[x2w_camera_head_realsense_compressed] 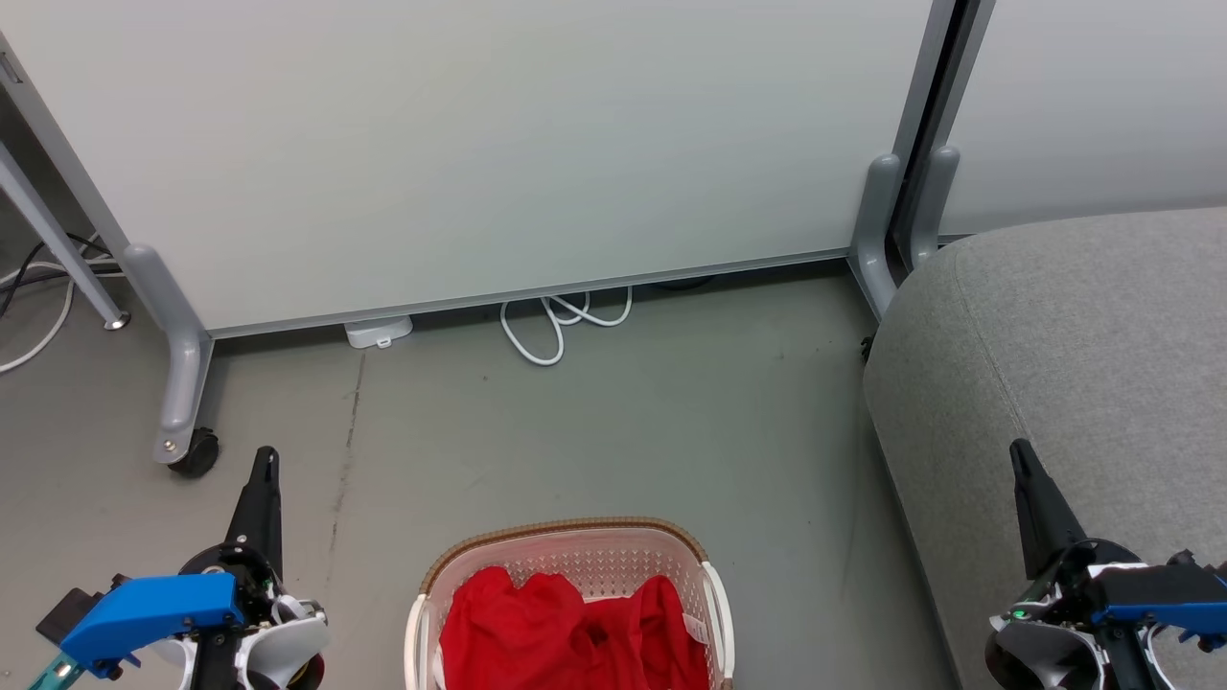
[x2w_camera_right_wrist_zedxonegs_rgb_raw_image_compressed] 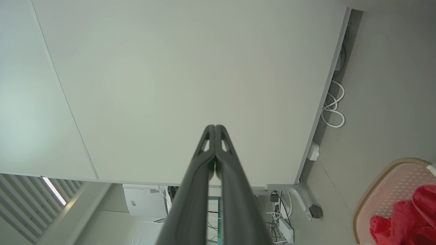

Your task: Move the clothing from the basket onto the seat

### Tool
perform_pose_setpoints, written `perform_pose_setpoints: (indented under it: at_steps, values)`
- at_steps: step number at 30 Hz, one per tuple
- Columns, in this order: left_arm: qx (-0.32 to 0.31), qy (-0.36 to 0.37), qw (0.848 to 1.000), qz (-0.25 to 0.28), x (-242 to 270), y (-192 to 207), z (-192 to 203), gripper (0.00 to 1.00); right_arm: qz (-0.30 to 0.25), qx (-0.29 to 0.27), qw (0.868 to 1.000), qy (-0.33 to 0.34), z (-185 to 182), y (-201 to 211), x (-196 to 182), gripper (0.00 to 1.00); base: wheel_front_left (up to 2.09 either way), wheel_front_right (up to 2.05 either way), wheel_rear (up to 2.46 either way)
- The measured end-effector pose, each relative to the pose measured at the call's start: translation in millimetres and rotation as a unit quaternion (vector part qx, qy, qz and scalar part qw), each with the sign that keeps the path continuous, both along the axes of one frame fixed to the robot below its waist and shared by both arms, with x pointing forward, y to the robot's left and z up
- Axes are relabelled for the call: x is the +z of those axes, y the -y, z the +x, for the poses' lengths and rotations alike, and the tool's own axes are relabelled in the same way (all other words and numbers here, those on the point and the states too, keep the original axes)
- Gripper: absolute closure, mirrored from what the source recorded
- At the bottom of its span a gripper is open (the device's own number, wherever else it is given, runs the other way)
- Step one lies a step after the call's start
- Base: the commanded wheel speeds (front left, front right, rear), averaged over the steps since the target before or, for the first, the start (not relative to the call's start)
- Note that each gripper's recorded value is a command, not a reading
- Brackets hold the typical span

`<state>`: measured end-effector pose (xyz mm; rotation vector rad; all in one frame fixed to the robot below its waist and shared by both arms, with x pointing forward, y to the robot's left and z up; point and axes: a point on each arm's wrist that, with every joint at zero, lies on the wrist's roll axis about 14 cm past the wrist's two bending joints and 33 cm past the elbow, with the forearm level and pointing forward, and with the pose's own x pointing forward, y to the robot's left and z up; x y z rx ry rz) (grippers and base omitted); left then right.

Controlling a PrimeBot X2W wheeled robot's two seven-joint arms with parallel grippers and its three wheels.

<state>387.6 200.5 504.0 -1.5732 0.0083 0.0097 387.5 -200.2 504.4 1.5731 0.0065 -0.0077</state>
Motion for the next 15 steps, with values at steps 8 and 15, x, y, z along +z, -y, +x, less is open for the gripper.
perform_pose_setpoints:
  at_steps: [8, 15]
  values:
    - [0.0, -0.001, 1.0, 0.0, -0.8, 0.0, -0.2, 0.0, 0.0, 0.0, 1.0, -0.001, -0.1, 0.0, -0.5, 0.0, 0.0, 0.0, 0.0]
    - [0.006, -0.056, 0.998, -0.008, -37.7, 1.0, -19.0, 0.0, 0.006, -0.003, 0.999, -0.05, -16.0, -2.1, -33.3, 0.0, 0.0, 0.0, 0.0]
